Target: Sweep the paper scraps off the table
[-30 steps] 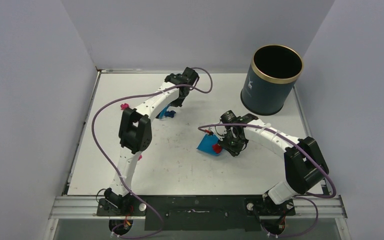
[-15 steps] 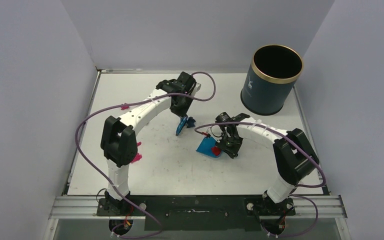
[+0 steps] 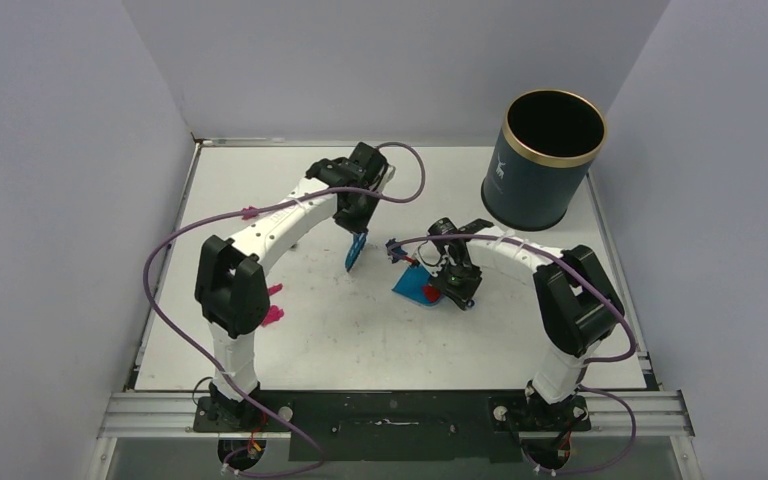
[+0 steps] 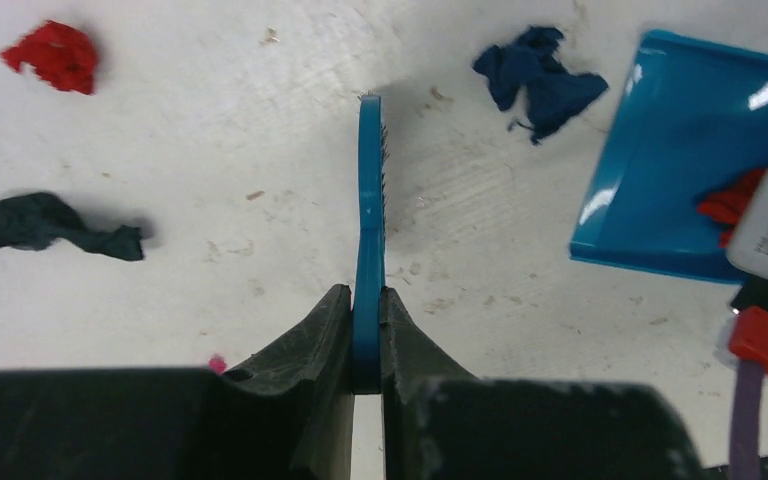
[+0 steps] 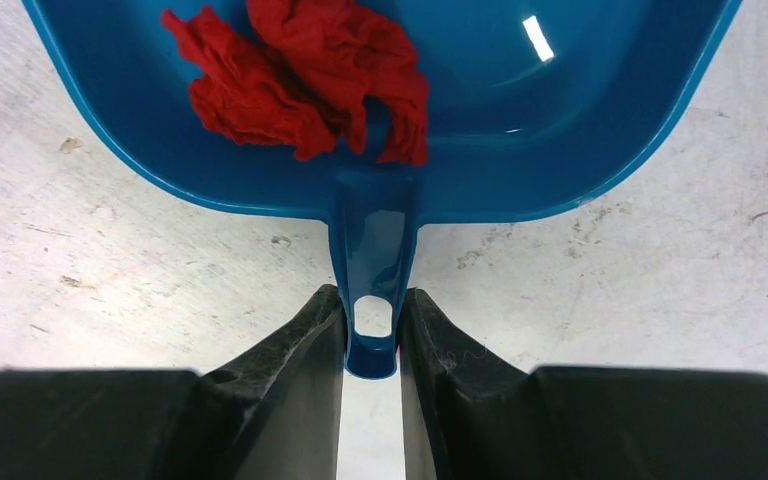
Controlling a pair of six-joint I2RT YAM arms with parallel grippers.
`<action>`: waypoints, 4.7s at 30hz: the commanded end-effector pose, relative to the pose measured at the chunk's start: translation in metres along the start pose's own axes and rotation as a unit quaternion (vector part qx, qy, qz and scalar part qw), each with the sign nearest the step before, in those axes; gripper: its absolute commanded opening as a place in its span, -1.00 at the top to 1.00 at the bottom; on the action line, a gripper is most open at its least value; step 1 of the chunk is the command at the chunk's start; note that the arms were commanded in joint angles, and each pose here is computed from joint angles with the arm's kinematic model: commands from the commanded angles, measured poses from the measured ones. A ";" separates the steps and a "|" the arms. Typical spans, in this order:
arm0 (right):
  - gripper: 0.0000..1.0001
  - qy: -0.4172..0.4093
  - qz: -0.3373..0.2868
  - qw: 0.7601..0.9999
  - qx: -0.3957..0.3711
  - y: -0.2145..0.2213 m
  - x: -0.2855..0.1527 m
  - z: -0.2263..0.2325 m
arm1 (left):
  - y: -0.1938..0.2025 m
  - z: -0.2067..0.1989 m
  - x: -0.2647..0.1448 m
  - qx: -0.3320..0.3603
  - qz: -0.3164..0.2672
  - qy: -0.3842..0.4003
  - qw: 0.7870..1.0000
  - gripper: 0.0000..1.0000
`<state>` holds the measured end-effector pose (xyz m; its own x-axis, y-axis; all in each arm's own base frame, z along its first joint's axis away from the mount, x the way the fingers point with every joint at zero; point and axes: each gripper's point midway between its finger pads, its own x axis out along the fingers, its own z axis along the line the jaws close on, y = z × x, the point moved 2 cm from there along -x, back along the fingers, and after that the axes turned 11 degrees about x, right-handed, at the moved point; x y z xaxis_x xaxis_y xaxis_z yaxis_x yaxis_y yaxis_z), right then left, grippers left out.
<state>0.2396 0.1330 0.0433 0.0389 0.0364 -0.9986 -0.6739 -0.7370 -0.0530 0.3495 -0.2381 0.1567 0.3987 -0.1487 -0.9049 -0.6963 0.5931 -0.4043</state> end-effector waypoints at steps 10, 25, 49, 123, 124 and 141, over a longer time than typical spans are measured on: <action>0.89 0.016 -0.003 0.999 0.033 -0.010 -0.008 -0.019 | -0.084 0.019 0.017 0.004 -0.069 -0.002 0.998 1.00; 0.89 0.006 0.001 0.999 0.037 -0.014 -0.003 -0.021 | -0.075 -0.085 -0.009 0.046 -0.074 0.194 0.977 1.00; 0.89 -0.001 -0.027 0.999 0.033 -0.003 -0.005 -0.013 | -0.060 0.121 -0.060 0.029 -0.058 -0.263 0.963 1.00; 0.89 -0.013 -0.026 1.000 -0.013 -0.017 -0.018 0.003 | 0.042 0.216 -0.003 -0.071 0.070 -0.378 0.921 1.00; 0.89 -0.012 -0.025 1.000 -0.013 -0.017 -0.019 0.003 | 0.037 0.216 0.006 -0.063 0.076 -0.365 0.926 1.00; 0.89 -0.005 -0.004 1.000 -0.025 -0.014 -0.016 0.004 | -0.012 0.017 0.011 -0.004 -0.015 -0.059 0.998 1.00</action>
<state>0.2424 0.1429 0.0513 0.0075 0.0529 -0.9986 -0.6550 -0.7543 -0.0449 0.4026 -0.1887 0.1312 0.5126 0.1495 -0.8455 -0.7115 0.6251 -0.3209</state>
